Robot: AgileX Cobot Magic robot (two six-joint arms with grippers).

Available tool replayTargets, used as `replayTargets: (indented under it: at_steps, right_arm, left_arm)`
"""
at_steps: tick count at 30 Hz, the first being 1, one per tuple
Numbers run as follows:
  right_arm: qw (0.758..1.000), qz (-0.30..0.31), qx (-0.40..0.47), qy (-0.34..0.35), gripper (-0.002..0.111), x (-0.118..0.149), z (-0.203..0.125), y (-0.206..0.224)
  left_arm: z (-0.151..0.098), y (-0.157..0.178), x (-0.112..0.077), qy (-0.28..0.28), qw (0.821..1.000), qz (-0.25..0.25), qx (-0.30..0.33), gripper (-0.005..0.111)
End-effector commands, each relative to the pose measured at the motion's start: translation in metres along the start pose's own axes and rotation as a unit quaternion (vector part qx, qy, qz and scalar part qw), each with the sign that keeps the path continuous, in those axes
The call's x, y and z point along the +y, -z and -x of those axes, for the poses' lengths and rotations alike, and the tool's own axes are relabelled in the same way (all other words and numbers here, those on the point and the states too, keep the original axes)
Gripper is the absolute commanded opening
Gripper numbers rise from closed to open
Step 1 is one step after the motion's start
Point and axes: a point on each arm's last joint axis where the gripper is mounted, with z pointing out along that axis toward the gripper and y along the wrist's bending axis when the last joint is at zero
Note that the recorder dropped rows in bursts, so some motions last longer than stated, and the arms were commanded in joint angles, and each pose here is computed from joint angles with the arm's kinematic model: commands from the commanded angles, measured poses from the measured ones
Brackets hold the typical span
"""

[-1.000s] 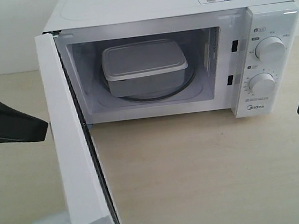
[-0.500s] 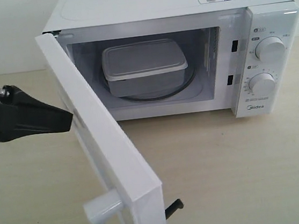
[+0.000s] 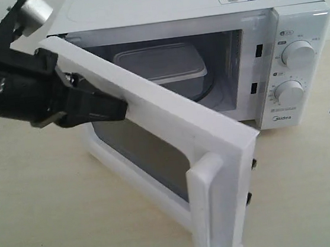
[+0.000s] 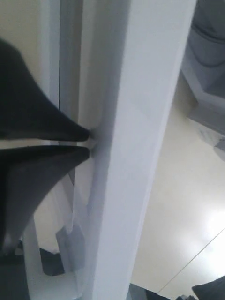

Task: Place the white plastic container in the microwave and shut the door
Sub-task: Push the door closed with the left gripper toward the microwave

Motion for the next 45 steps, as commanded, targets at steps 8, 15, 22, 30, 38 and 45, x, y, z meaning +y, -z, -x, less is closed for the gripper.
replayTargets:
  at_steps: [8, 15, 22, 30, 38, 45]
  right_arm:
    - [0.973, 0.211, -0.096, 0.005, 0.000, 0.038, 0.020, 0.008]
    - [0.950, 0.279, -0.139, 0.021, 0.000, 0.051, 0.028, 0.015]
    - [0.949, 0.281, -0.141, -0.007, 0.000, 0.051, 0.030, 0.015]
    - [0.949, 0.306, -0.047, -0.064, 0.000, 0.068, 0.040, 0.001]
    - [0.946, 0.321, 0.029, -0.042, 0.000, 0.086, 0.060, -0.012]
    - [0.943, 0.322, 0.076, -0.028, 0.000, 0.087, 0.051, -0.011]
  left_arm:
    - [0.018, -0.025, 0.015, -0.009, 0.999, 0.041, -0.028, 0.004]
    - [0.027, -0.023, 0.015, -0.017, 0.998, 0.044, -0.041, 0.004]
    - [0.036, -0.020, 0.014, -0.022, 0.997, 0.051, -0.060, 0.004]
    - [0.035, -0.032, 0.028, -0.012, 0.995, 0.079, -0.060, 0.004]
    - [0.041, -0.045, 0.037, -0.011, 0.995, 0.080, -0.054, 0.004]
    - [0.055, -0.052, 0.042, -0.017, 0.995, 0.080, -0.061, 0.004]
